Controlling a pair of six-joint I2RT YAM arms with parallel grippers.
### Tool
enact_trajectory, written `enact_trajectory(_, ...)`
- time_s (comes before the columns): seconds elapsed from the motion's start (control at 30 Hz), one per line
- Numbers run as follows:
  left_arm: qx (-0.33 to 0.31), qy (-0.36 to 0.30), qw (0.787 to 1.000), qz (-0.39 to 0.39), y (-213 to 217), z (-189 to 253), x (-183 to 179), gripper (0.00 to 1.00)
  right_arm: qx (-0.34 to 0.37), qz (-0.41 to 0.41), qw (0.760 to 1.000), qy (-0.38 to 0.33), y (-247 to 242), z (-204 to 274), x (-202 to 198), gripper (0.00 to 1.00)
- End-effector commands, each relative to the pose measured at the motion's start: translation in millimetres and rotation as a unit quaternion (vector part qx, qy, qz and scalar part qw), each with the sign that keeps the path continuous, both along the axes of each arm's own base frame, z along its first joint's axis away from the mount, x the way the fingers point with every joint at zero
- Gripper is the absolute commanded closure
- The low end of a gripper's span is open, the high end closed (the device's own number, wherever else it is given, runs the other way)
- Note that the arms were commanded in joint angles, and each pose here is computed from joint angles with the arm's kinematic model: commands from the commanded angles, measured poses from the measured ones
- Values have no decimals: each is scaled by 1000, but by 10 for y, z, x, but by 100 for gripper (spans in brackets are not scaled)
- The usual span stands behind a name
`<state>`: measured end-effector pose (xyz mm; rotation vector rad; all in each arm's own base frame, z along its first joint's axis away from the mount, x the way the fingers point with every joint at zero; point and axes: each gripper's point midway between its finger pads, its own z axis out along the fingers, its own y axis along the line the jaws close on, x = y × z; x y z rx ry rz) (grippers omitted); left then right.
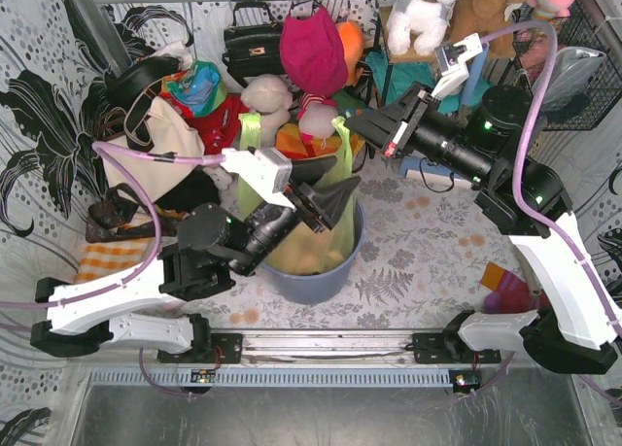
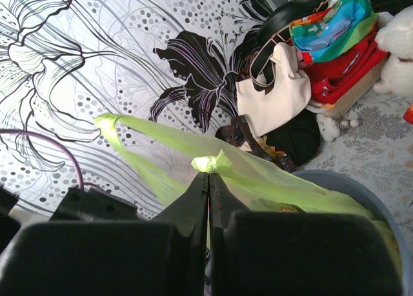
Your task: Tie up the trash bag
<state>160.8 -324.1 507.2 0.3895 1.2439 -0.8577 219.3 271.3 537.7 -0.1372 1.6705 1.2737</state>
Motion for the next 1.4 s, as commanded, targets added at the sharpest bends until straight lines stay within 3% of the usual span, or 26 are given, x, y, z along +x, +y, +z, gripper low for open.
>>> enact_trajectory(0.0,-44,-39,998,-1,260,323,110,41,36,20,999,-31,-101,218,-229,100)
enact_trajectory(0.47,14,-123,986,-109,111,308,158,28,42,62,996,-46,-154,210,-494,100)
enact_trajectory(0.63,20,-124,987,-102,104,249,285,27,34,49,997,-41,-196,206,-476,100)
enact_trajectory(0.7,18,-120,988,-100,120,232,334,27,28,33,998,-35,-226,165,-428,88)
enact_trajectory(1.0,8,-115,987,-112,109,205,337,27,24,23,999,-31,-131,167,-274,71)
enact_trajectory(1.27,8,-113,987,-116,70,200,352,27,26,31,999,-27,-12,163,-179,77)
enact_trajectory(1.37,10,-111,987,-115,52,191,369,27,29,28,999,-29,-22,153,-180,89)
